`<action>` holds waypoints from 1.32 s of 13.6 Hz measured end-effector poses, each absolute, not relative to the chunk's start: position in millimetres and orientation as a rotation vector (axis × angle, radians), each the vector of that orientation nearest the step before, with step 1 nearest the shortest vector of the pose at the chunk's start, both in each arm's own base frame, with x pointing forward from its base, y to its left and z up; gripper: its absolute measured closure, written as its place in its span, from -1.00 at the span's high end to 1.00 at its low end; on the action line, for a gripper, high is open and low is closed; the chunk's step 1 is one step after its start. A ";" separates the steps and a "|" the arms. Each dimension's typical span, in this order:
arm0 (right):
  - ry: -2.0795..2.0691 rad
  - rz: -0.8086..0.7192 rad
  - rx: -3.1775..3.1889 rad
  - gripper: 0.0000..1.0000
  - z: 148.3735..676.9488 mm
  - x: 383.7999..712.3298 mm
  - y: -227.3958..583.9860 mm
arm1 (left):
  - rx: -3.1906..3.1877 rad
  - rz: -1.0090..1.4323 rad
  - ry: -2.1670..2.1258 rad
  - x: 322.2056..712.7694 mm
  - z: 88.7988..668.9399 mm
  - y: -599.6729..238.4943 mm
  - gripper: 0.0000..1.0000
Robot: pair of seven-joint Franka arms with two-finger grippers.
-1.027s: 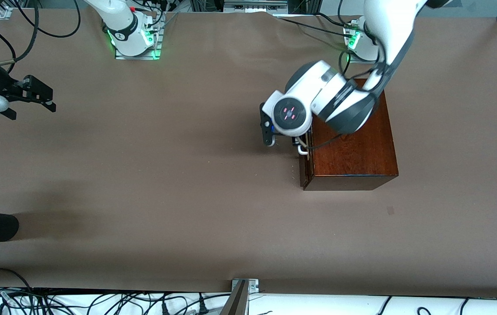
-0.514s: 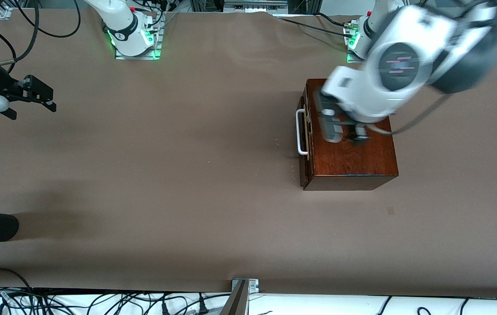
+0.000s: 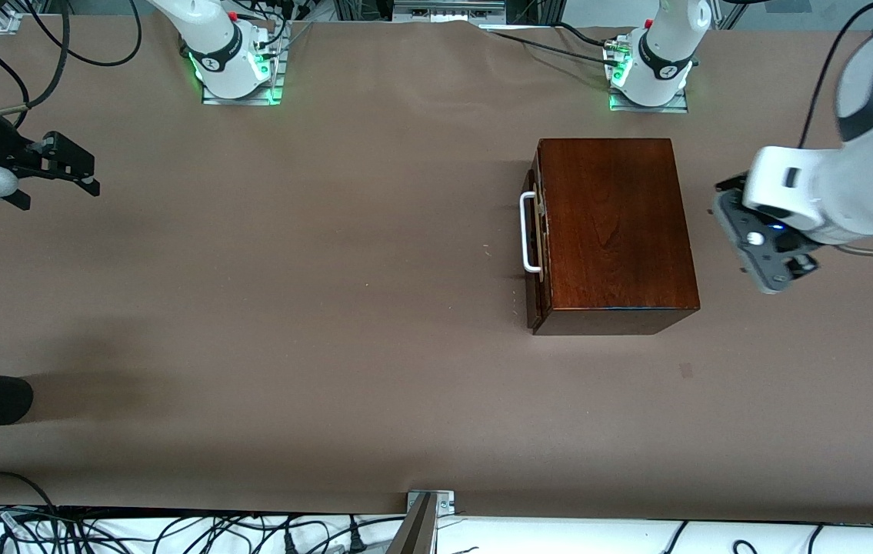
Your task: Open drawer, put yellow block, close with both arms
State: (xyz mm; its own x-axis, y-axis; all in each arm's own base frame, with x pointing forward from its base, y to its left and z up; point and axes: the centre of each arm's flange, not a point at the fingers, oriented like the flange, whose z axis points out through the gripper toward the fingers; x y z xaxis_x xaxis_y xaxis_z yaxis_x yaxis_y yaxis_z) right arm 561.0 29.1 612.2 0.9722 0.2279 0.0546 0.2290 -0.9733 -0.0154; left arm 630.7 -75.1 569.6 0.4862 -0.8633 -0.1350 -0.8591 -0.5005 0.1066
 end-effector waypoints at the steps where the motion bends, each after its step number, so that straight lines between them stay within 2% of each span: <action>1: -0.367 -0.080 -3.097 1.00 612.3 560.5 32.0 | 2.751 -0.222 -1.516 630.4 578.1 -67.6 1.00; 8: -0.375 -0.070 -3.096 1.00 612.1 559.5 34.7 | 3.185 -0.080 -0.665 575.1 605.4 -53.7 1.00; 12: -0.378 -0.069 -3.095 1.00 612.2 559.3 35.8 | 3.161 0.129 -0.279 561.7 604.8 -25.5 1.00; 18: -0.383 -0.021 -3.094 1.00 610.0 554.2 54.9 | 3.160 0.061 -0.146 551.2 589.7 -20.7 1.00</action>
State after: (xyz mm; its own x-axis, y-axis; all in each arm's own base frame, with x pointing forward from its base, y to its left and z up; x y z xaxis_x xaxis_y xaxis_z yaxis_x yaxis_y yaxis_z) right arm 554.2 54.9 610.0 0.9697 0.2438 0.0162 0.2441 -0.9695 -0.0219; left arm 551.2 -20.7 589.7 0.9950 -0.0928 0.0376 -0.0919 -0.9955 -0.0240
